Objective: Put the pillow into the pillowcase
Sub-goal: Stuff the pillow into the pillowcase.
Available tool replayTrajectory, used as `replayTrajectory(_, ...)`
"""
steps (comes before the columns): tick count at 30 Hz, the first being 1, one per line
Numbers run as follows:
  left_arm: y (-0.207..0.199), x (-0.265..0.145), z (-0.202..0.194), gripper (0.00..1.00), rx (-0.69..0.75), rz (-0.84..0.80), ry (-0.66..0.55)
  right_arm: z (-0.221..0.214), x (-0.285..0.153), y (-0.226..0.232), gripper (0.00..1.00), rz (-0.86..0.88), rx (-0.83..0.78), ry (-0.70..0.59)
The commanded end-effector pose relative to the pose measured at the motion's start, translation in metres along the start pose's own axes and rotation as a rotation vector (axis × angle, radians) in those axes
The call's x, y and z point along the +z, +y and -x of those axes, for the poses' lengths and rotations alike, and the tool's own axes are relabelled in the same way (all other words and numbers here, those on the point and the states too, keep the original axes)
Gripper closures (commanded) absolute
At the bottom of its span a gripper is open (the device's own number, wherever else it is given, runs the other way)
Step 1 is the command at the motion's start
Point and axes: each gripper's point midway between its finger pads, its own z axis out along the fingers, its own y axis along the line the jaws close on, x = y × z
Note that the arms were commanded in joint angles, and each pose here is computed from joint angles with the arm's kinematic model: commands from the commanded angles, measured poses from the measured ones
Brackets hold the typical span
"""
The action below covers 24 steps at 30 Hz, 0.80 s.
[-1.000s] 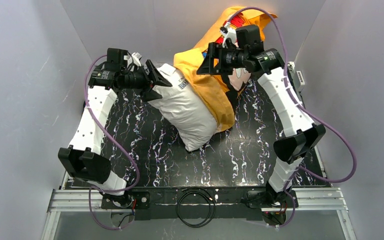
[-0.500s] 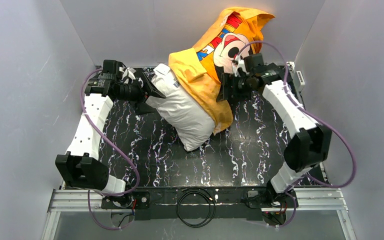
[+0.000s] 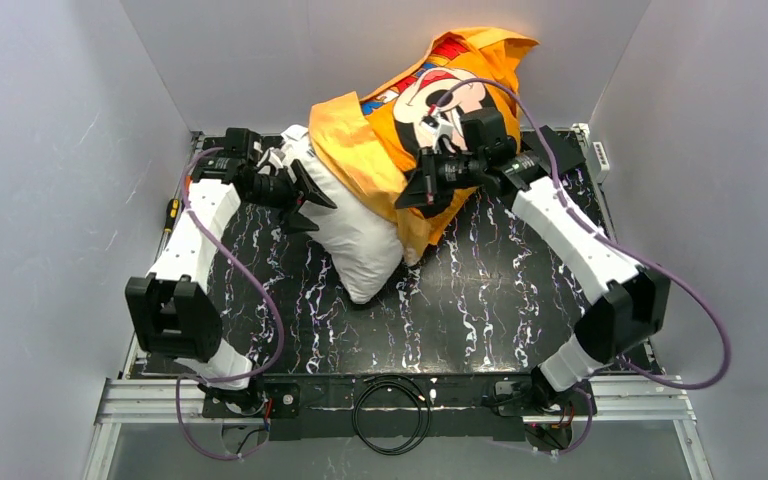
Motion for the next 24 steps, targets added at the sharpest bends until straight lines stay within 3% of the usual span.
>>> replayTrajectory(1, -0.014, 0.007, 0.019, 0.39, 0.067, -0.028, -0.002, 0.018, -0.039, 0.159, 0.99, 0.381, -0.152, -0.14)
replayTrajectory(4, -0.028, 0.013, 0.019, 0.39, 0.133, -0.046, 0.033, 0.01, -0.022, 0.203, 0.99, 0.466, -0.138, -0.138)
replayTrajectory(6, -0.023, 0.009, 0.014, 0.38, 0.155, 0.02, 0.048, 0.004, 0.0, 0.217, 0.99, 0.487, -0.129, -0.106)
replayTrajectory(7, -0.017, 0.003, 0.015, 0.36, 0.167, 0.073, 0.023, 0.004, 0.011, 0.222, 0.94, 0.48, -0.127, -0.092)
replayTrajectory(8, -0.009, -0.006, 0.017, 0.34, 0.183, 0.131, -0.007, 0.005, 0.023, 0.224, 0.88, 0.476, -0.12, -0.075)
replayTrajectory(12, 0.029, -0.049, 0.021, 0.27, 0.177, 0.349, -0.13, 0.024, 0.054, 0.222, 0.4, 0.457, -0.104, -0.071)
replayTrajectory(14, 0.045, -0.068, 0.016, 0.26, 0.135, 0.392, -0.172, 0.033, 0.059, 0.207, 0.25, 0.354, -0.141, -0.065)
replayTrajectory(16, 0.055, -0.081, 0.007, 0.25, 0.078, 0.386, -0.206, 0.035, 0.057, 0.183, 0.18, 0.239, -0.16, -0.052)
replayTrajectory(19, 0.066, -0.091, 0.001, 0.25, -0.028, 0.311, -0.256, 0.023, 0.045, 0.139, 0.15, 0.103, -0.143, -0.013)
replayTrajectory(24, 0.038, -0.086, -0.013, 0.26, -0.037, 0.092, -0.242, -0.016, 0.017, 0.066, 0.14, -0.088, -0.138, 0.101)
